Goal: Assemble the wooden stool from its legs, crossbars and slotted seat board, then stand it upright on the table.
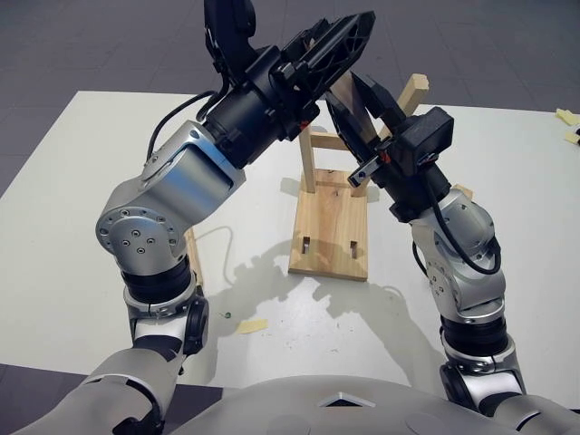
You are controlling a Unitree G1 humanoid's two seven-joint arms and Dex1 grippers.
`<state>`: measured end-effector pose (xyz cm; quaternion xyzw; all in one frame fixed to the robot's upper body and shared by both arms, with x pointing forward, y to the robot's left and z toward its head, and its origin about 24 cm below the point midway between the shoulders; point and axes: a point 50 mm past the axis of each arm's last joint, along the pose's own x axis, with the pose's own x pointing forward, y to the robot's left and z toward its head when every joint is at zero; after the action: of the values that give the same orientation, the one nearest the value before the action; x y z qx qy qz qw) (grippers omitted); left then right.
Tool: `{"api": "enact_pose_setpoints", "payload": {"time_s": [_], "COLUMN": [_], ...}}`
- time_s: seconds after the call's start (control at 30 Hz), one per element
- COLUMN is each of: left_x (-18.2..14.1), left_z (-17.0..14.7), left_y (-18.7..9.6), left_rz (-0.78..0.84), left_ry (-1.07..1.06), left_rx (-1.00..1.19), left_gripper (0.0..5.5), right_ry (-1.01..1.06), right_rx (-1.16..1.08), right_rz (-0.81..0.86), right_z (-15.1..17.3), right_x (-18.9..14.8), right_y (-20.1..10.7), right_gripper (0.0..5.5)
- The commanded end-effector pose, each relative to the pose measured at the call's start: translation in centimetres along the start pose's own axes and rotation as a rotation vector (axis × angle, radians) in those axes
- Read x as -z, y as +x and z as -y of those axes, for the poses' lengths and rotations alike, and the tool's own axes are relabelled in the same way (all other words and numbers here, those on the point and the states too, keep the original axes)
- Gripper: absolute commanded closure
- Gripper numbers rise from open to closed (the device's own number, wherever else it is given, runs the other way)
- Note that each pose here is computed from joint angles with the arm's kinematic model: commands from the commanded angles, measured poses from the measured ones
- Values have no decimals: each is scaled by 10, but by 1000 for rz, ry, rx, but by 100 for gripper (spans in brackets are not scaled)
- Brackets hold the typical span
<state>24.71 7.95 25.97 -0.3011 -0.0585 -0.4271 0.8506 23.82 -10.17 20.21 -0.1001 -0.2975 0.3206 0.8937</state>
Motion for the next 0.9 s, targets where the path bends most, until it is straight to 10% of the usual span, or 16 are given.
{"api": "enact_pose_setpoints", "payload": {"time_s": [0.03, 0.3, 0.57, 0.9], "left_x": [4, 13, 8, -42], "left_z": [-1, -15, -22, -48], "left_y": [-3, -11, -9, -35], "left_rz": [-20, -61, -28, 12], "left_ry": [27, 51, 60, 588], "left_rx": [-16, -55, -90, -397], "left_gripper": [355, 497, 501, 509], "right_ry": [-12, -7, -14, -66], "right_rx": [1, 12, 20, 98], "right_rz": [3, 3, -12, -77], "right_z": [-1, -4, -6, -3], "right_x": [-2, -1, 1, 9], "right_y": [0, 1, 1, -9], "right_gripper": [421, 421, 421, 250]}}
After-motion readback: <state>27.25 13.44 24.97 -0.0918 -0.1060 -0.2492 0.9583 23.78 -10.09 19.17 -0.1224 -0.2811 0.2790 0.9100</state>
